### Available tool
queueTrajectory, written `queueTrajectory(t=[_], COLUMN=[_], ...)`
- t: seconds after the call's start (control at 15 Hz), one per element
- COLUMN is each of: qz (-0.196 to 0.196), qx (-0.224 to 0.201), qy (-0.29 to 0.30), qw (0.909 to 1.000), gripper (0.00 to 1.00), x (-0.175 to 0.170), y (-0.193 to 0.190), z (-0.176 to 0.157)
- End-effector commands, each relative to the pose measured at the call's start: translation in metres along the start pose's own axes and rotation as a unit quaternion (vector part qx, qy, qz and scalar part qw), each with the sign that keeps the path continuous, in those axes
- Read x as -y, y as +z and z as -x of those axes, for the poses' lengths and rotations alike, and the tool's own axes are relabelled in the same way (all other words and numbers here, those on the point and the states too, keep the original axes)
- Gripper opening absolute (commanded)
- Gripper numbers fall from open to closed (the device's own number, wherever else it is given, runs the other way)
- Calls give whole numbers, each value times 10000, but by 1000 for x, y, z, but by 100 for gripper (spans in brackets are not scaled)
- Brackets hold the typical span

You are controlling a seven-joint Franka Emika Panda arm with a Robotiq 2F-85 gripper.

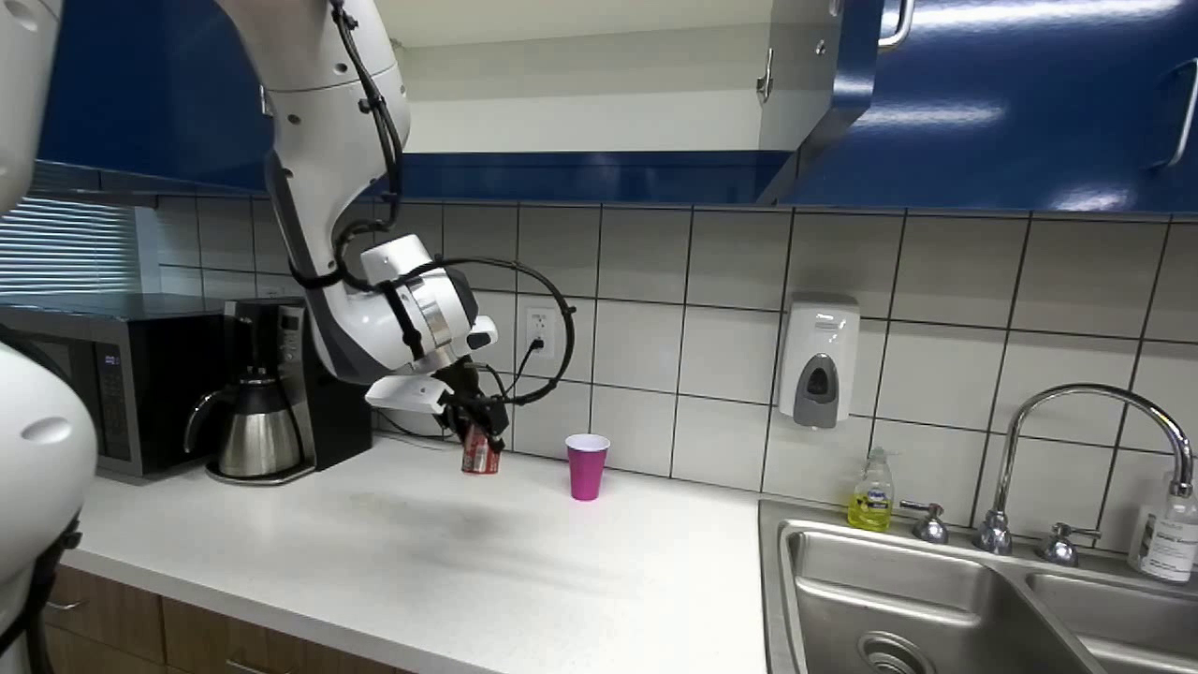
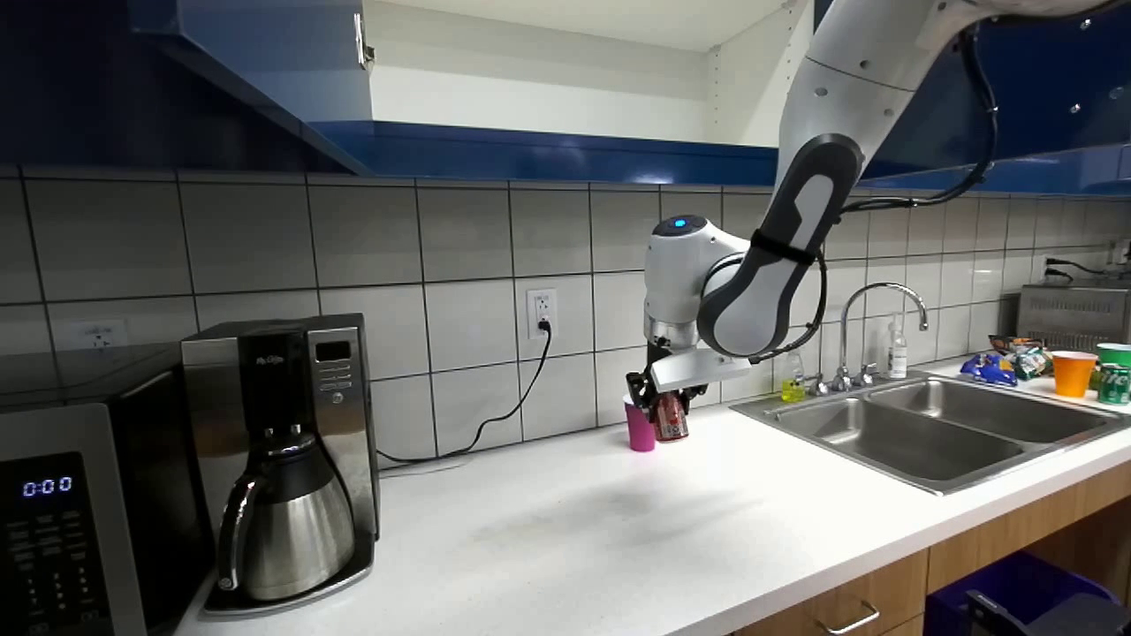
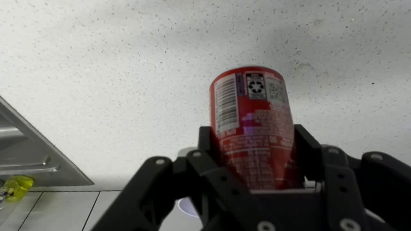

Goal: Take the soda can out of the cupboard

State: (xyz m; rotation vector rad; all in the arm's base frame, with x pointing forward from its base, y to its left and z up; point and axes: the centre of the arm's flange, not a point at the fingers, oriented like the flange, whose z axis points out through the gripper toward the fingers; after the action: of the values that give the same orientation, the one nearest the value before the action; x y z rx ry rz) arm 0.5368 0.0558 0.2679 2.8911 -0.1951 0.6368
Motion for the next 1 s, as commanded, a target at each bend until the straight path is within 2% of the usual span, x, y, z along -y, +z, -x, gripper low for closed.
queueTrajectory(t=[0.0, 0.47, 0.93], qz=[-13, -70, -55], qx=[-261, -390, -277], qy=[24, 9, 72], qw=[9997, 9992, 9996], gripper=[38, 38, 38], x=[16, 29, 33], y=[28, 67, 109], z=[-3, 8, 25])
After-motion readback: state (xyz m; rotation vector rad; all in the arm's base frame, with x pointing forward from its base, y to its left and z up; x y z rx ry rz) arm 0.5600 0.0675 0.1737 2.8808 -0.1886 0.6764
